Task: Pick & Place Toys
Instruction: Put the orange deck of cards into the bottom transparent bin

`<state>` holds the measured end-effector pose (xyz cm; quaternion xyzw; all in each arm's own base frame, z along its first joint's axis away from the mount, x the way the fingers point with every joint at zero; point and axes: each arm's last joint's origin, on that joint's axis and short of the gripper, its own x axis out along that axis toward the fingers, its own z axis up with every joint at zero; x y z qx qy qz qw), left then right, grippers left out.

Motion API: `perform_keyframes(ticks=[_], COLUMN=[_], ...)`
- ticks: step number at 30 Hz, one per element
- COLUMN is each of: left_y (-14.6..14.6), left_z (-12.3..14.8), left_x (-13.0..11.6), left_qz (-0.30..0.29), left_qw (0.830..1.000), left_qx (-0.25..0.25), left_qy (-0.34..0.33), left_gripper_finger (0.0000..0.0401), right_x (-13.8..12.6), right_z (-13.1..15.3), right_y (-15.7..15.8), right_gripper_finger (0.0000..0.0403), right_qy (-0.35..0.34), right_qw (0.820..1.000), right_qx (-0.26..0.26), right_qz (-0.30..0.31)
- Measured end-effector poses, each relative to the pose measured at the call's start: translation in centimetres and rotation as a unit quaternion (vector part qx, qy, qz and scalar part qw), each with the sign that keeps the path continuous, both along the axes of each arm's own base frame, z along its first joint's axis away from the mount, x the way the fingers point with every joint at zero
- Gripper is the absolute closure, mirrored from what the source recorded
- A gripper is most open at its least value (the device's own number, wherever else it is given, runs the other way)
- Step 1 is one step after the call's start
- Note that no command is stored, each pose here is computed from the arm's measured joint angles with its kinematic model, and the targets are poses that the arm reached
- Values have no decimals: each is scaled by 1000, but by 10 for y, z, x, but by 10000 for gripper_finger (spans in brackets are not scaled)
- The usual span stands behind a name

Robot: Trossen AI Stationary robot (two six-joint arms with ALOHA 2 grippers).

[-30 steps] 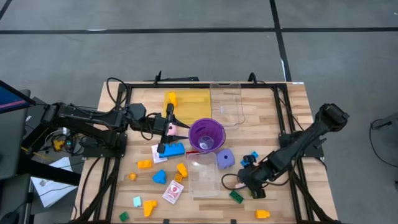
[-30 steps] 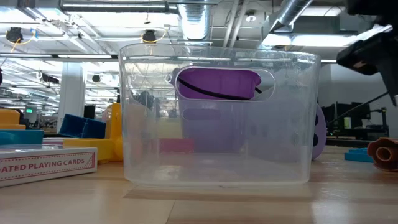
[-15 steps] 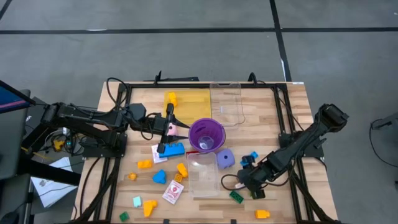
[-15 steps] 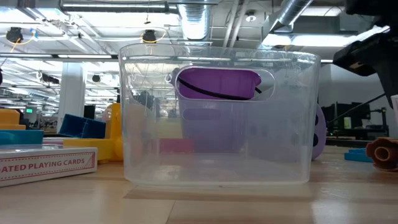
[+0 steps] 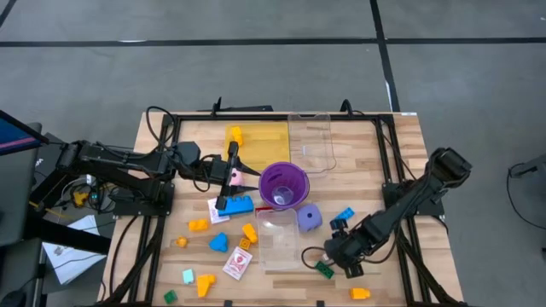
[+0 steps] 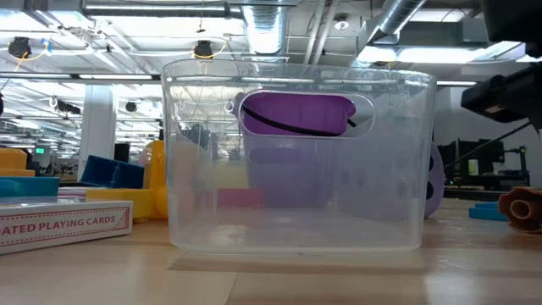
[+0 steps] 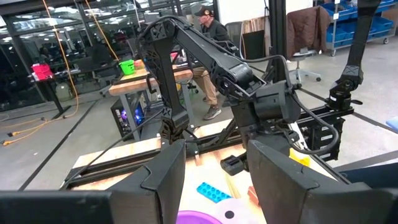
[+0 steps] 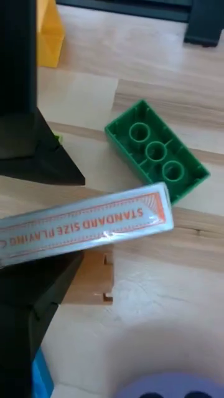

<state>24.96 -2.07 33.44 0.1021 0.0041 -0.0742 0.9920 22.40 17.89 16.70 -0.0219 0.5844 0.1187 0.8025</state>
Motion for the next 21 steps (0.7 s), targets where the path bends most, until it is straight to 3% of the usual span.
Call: perform_keyframes(ticks=[18, 21], left_y=[0, 0], left_z=[0, 0], left_x=[0, 0], left_qz=[0, 0], left_qw=[1000, 1000], left_qx=[0, 0], left_qy=[0, 0], left_gripper_finger=[234, 234], right_x=[-1, -1], right_z=[3, 9], right_y=[-3, -1], right_gripper_finger=[338, 341], right_qy=[-8, -12], right_qw=[1000, 1000], right_qx=[-17, -28], right_qz=[-4, -3])
